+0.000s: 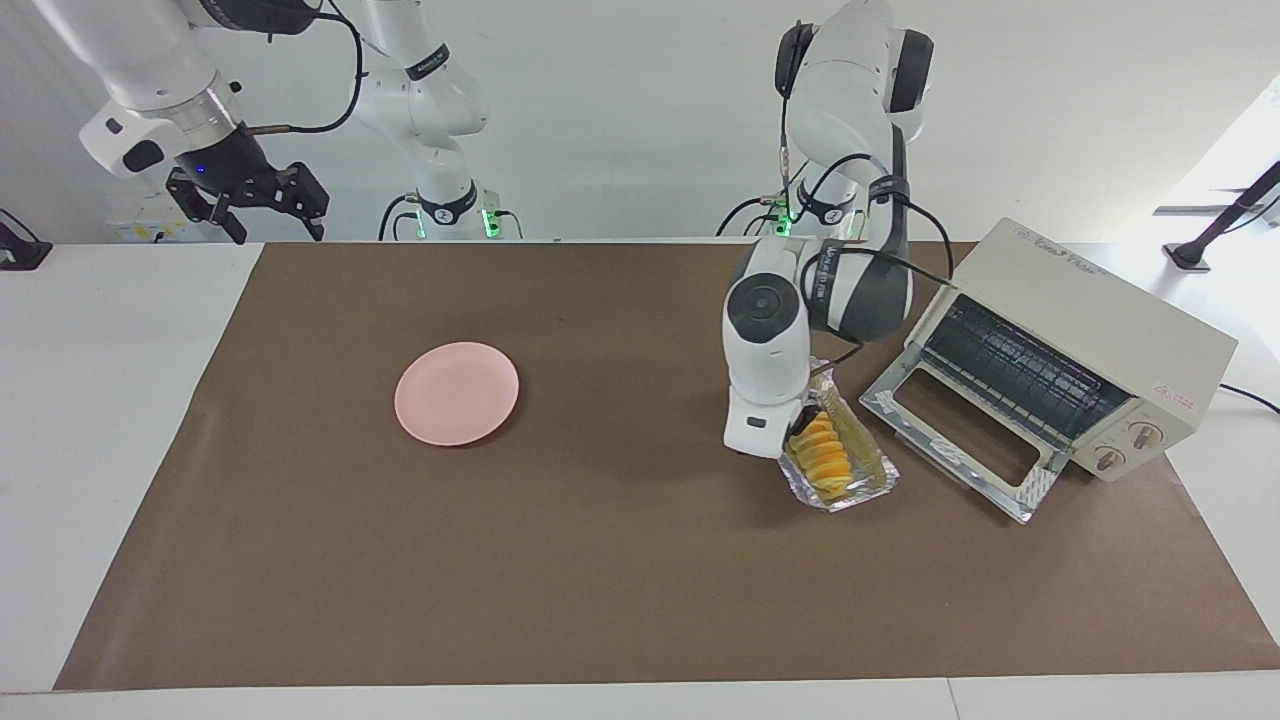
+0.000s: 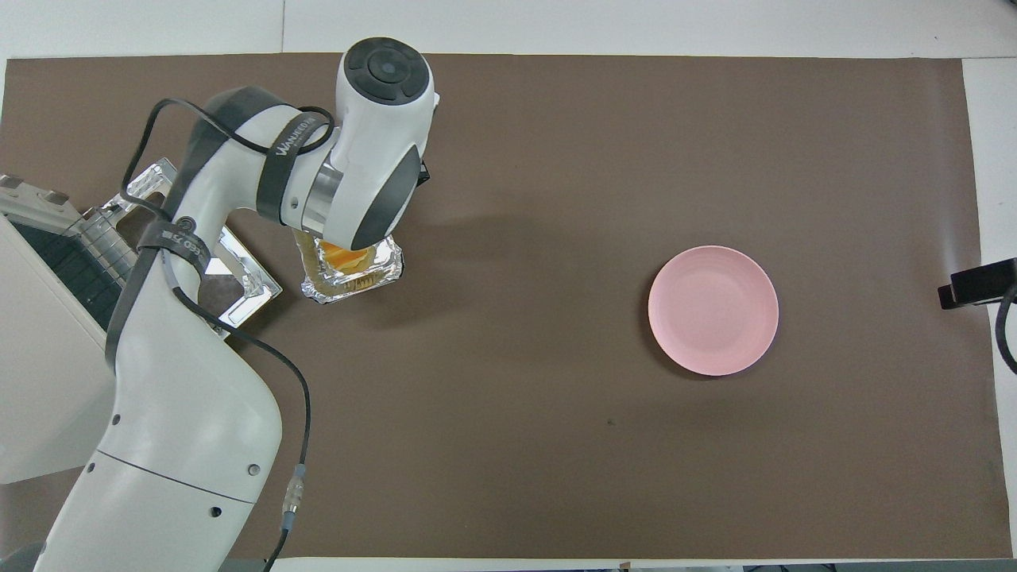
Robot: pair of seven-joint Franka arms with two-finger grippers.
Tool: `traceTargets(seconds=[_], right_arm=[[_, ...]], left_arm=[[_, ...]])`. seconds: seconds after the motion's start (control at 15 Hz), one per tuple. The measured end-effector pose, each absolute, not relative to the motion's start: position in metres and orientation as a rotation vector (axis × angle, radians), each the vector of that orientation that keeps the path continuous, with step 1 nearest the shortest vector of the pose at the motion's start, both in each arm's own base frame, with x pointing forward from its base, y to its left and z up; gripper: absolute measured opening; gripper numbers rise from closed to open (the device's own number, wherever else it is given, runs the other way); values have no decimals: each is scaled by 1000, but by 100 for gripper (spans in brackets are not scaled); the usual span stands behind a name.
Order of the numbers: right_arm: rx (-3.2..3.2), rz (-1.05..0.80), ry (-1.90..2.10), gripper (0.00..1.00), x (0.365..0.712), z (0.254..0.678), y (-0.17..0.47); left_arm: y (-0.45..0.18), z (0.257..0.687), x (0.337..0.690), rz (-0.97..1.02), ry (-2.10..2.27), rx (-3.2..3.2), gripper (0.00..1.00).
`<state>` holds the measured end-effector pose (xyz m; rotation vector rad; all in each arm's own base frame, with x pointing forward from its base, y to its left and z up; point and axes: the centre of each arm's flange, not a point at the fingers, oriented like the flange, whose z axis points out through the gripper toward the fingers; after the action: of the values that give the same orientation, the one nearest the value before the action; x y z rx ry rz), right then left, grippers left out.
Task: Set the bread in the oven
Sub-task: 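Lift the foil tray with the left gripper and carry it to the oven, then lower the foil tray into the oven with the left gripper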
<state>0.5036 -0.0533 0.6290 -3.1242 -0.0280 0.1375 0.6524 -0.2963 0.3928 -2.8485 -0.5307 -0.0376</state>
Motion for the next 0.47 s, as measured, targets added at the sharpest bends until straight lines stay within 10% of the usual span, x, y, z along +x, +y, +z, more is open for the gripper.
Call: traceTargets(seconds=[0.47], right_arm=[[-3124,137,-28,100,504,629,-53]], left_arm=[[-143,412,696,19,-755,-2791,2]])
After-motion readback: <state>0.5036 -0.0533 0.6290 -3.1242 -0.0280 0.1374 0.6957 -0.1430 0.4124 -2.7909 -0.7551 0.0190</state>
